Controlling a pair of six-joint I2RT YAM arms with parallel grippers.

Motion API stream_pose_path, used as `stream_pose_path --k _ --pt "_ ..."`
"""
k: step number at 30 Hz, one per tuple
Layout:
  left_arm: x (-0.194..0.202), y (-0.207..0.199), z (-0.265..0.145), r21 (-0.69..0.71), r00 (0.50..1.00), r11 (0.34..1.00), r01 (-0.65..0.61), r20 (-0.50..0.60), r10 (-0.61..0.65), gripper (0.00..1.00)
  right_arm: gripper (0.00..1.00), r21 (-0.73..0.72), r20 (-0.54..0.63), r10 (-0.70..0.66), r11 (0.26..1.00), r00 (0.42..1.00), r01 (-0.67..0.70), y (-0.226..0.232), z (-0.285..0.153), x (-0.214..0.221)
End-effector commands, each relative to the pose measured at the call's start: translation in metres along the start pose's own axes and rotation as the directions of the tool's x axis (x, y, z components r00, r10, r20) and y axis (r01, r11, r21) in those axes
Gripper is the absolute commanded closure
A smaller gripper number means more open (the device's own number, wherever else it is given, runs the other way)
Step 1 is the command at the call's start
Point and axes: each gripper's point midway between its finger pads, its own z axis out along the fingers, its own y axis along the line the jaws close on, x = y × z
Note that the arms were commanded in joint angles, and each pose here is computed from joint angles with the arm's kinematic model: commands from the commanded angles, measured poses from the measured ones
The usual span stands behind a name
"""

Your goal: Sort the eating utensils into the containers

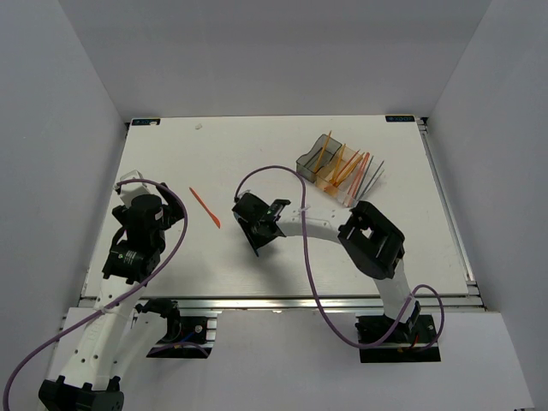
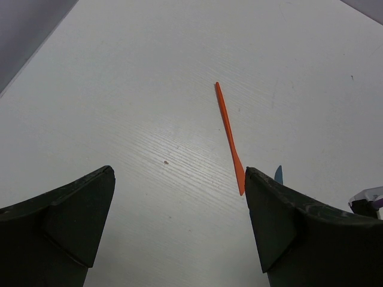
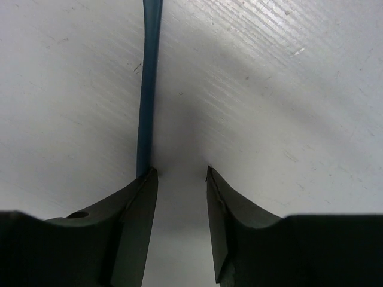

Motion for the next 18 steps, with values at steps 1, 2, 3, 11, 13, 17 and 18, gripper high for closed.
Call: stream_pose_path --k 1,2,3,11,13,17,18 --pt "-0.009 -0.004 -0.004 0.021 1.000 1.000 0.011 0.021 -0.011 0.02 0.56 0.010 0.038 0.024 1.000 0.999 -0.024 0.001 -0.012 -0.004" --pt "-0.008 -0.004 -0.004 0.020 1.000 1.000 0.010 0.020 -0.011 0.02 0.56 0.018 0.050 0.039 0.999 0.998 -0.040 0.001 -0.014 -0.006" --pt "-0.008 -0.004 -0.004 0.021 1.000 1.000 0.010 0.018 -0.010 0.02 0.56 0.027 0.069 0.045 0.999 0.997 -0.047 0.000 -0.017 -0.010" --pt "-0.008 -0.006 -0.004 0.031 1.000 0.999 0.008 0.017 -0.009 0.02 0.56 0.034 0.188 0.049 0.998 0.981 -0.057 0.012 -0.046 -0.034" --pt "-0.008 -0.005 -0.005 0.031 1.000 0.999 0.009 0.017 -0.009 0.02 0.56 0.017 0.148 0.027 0.999 0.989 -0.030 0.021 -0.039 -0.029" --pt "-0.008 -0.006 -0.005 0.033 1.000 0.999 0.008 0.019 -0.009 0.02 0.57 0.017 0.094 0.000 1.000 0.996 -0.002 0.028 -0.022 -0.024" --pt "-0.008 -0.006 -0.005 0.034 1.000 0.999 0.009 0.020 -0.010 0.02 0.58 0.022 0.089 -0.001 1.000 0.996 -0.001 0.027 -0.020 -0.024"
